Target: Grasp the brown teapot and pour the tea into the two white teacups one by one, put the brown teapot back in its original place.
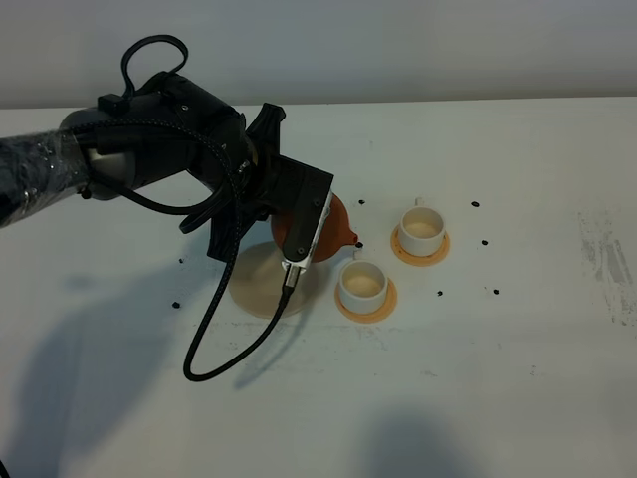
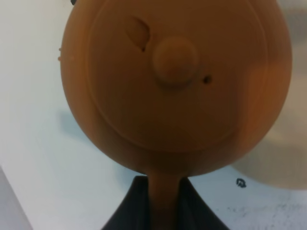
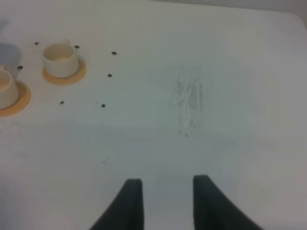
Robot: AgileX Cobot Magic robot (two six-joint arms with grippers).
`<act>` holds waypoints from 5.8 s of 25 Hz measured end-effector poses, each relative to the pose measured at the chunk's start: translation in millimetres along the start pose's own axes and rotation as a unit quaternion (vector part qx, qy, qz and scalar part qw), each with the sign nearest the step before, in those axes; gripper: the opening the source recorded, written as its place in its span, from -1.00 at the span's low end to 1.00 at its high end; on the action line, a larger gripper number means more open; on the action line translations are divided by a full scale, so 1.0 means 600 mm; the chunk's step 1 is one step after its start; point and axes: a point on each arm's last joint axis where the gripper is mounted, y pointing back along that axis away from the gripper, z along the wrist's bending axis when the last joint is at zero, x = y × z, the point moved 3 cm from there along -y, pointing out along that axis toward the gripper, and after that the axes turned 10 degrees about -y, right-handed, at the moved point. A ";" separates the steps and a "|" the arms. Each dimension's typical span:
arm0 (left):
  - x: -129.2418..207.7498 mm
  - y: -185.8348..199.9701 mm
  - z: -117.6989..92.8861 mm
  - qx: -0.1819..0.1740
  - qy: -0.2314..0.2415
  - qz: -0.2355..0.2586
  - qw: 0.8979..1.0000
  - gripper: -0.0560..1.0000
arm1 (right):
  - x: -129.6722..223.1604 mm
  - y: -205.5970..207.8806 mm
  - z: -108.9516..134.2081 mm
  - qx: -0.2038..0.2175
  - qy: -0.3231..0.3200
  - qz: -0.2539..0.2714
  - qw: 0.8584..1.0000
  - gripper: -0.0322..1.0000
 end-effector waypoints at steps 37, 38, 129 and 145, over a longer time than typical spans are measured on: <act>-0.030 -0.010 0.012 -0.033 -0.139 0.000 0.990 -0.72 | 0.000 0.000 0.000 0.000 0.000 0.000 1.000 -0.44; -0.029 -0.010 0.012 -0.033 -0.142 0.001 0.989 -0.72 | 0.000 0.000 0.000 0.000 0.000 0.000 1.000 -0.44; -0.046 -0.020 0.031 -0.087 -0.300 0.019 0.950 -0.72 | 0.000 0.000 0.000 0.000 0.000 0.000 1.000 -0.44; -0.061 -0.017 0.039 -0.105 -0.329 0.022 0.938 -0.72 | 0.000 0.000 0.000 0.000 0.000 0.000 1.000 -0.44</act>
